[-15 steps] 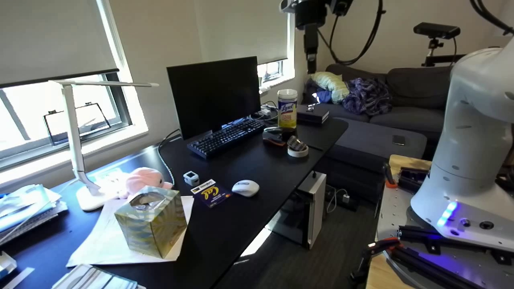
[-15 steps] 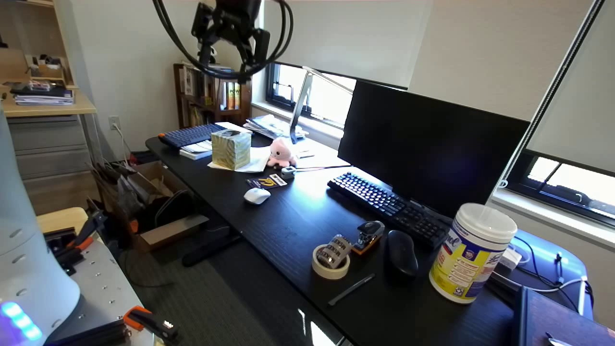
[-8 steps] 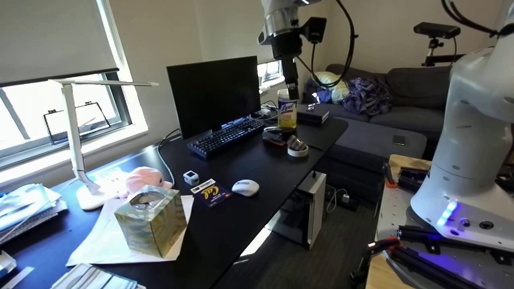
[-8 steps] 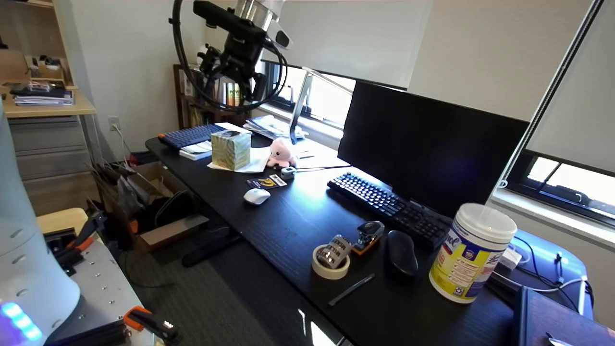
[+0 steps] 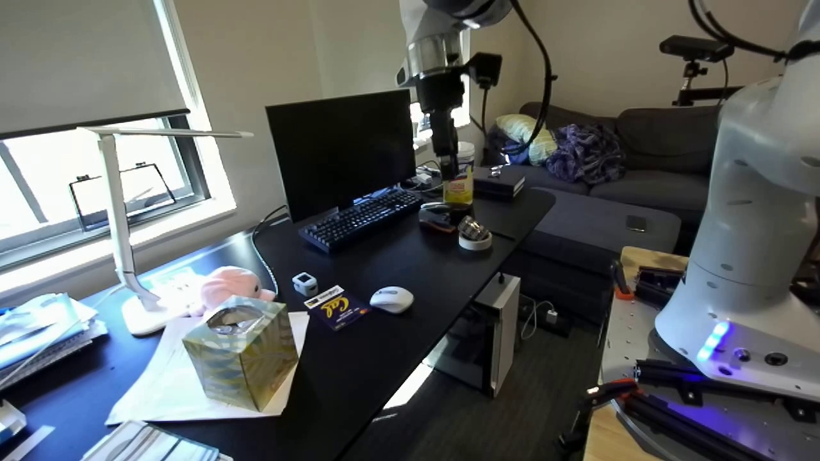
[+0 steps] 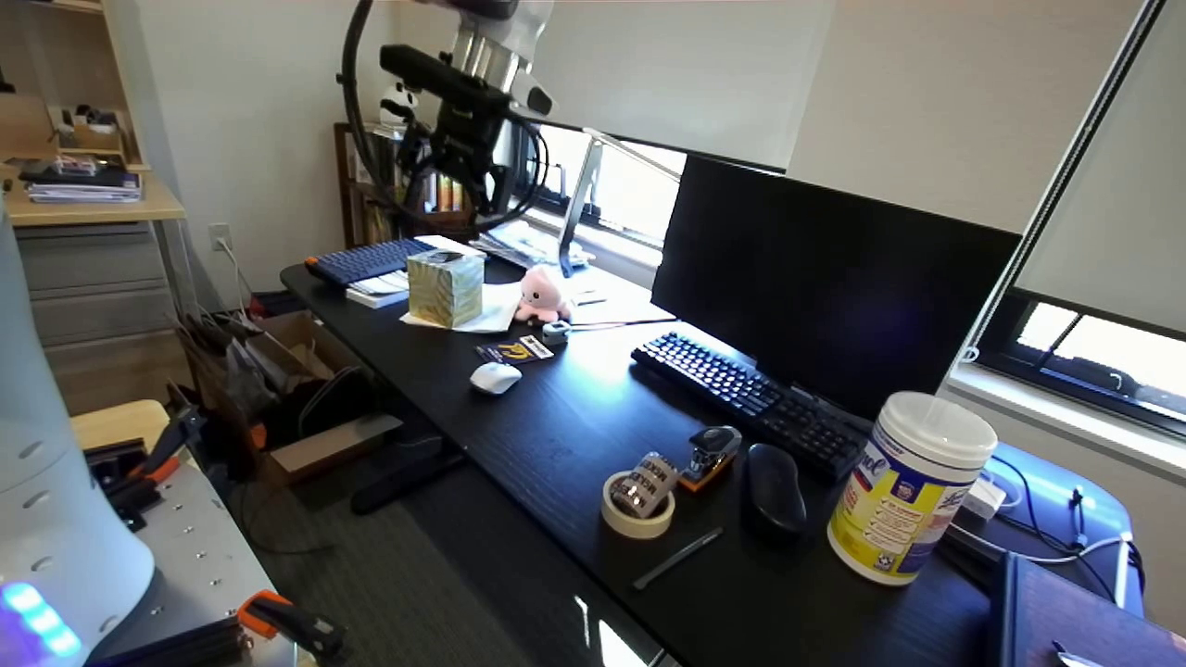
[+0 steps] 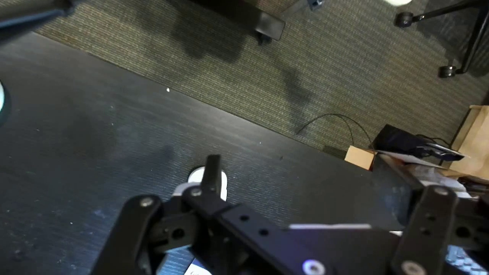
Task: Move the white mouse to the right side of the desk
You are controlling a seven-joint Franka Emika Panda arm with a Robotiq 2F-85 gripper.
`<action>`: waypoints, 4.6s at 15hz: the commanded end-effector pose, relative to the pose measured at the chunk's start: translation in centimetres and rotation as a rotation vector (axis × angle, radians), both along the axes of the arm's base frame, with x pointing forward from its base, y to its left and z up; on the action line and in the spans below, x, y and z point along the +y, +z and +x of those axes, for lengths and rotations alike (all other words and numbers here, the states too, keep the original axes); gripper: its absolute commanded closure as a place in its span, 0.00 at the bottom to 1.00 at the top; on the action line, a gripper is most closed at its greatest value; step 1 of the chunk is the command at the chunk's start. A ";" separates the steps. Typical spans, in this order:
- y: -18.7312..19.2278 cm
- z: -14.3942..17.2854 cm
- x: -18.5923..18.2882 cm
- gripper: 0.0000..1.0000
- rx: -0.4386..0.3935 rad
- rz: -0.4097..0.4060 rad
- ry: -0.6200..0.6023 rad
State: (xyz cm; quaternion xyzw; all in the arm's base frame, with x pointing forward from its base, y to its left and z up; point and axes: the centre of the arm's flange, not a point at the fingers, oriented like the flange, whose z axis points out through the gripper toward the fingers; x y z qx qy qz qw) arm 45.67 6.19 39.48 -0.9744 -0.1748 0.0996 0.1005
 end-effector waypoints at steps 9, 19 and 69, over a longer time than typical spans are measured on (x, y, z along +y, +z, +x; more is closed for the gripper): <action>-21.4 9.1 6.8 0.00 -0.015 -0.143 -0.303; -24.2 9.1 5.6 0.00 -0.018 -0.268 -0.274; -12.6 0.0 -36.9 0.61 -0.049 -0.137 -1.148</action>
